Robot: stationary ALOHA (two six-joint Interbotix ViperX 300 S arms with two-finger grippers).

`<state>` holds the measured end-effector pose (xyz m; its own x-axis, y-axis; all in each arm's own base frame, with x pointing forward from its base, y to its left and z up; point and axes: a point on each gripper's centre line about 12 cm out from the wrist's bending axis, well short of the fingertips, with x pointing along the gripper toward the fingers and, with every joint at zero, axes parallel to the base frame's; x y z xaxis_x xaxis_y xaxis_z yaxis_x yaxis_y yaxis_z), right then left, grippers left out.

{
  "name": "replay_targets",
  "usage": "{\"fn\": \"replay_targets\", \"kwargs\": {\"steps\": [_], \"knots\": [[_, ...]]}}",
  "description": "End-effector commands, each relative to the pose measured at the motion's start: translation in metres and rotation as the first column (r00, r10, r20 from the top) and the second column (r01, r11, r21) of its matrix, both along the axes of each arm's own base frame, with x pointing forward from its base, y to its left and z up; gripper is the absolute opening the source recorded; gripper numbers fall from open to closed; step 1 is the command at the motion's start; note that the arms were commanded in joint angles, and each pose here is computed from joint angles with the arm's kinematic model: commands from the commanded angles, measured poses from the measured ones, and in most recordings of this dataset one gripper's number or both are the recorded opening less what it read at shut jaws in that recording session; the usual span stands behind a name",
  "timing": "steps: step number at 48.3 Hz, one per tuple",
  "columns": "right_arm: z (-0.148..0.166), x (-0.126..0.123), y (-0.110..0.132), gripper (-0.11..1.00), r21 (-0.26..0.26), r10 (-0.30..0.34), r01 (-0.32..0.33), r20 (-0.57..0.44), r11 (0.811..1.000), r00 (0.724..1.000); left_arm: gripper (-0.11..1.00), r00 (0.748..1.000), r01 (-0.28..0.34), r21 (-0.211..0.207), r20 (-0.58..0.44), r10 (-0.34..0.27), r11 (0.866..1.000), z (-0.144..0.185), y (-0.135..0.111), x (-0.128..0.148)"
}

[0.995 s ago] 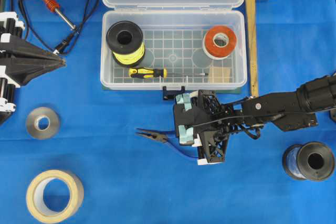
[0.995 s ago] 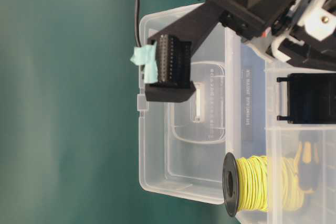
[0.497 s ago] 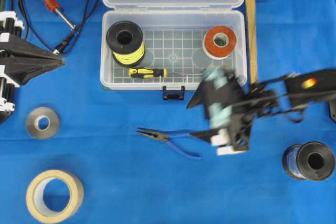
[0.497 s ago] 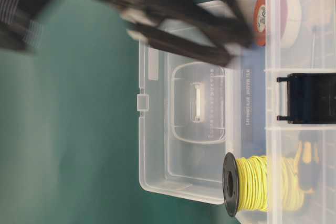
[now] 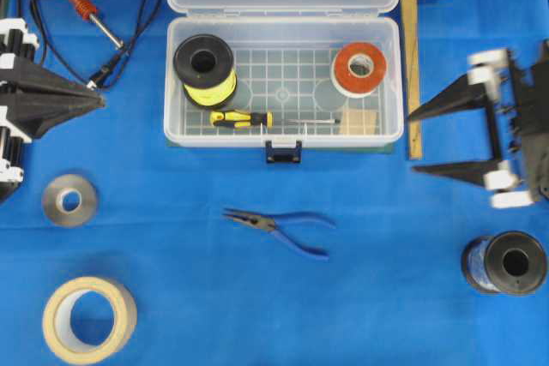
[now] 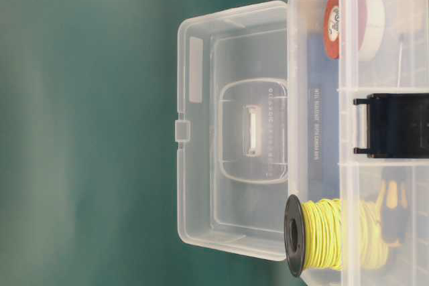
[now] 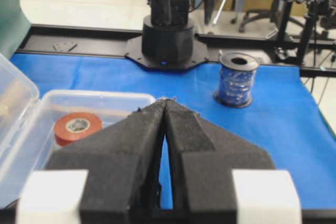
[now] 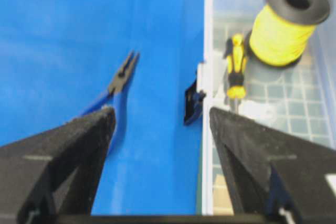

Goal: Pick the nipper from the toolbox among several items.

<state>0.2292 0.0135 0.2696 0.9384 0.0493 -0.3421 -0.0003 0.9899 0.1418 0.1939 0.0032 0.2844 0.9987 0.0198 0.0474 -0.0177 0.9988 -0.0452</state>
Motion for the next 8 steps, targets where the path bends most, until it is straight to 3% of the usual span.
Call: {"fn": "replay_targets", "kwargs": {"steps": [1, 8], "knots": [[-0.002, -0.013, -0.004, 0.74, 0.007, -0.014, 0.013, 0.056, 1.0, 0.998, 0.0, 1.0, -0.002, -0.003, 0.009, 0.002, 1.0, 0.003, 0.0, 0.001], [-0.021, -0.031, -0.009, 0.74, 0.021, -0.034, 0.032, 0.104, 0.999, 0.994, 0.0, 1.0, -0.002, -0.004, 0.005, 0.002, 1.0, 0.002, 0.0, 0.001]]}}
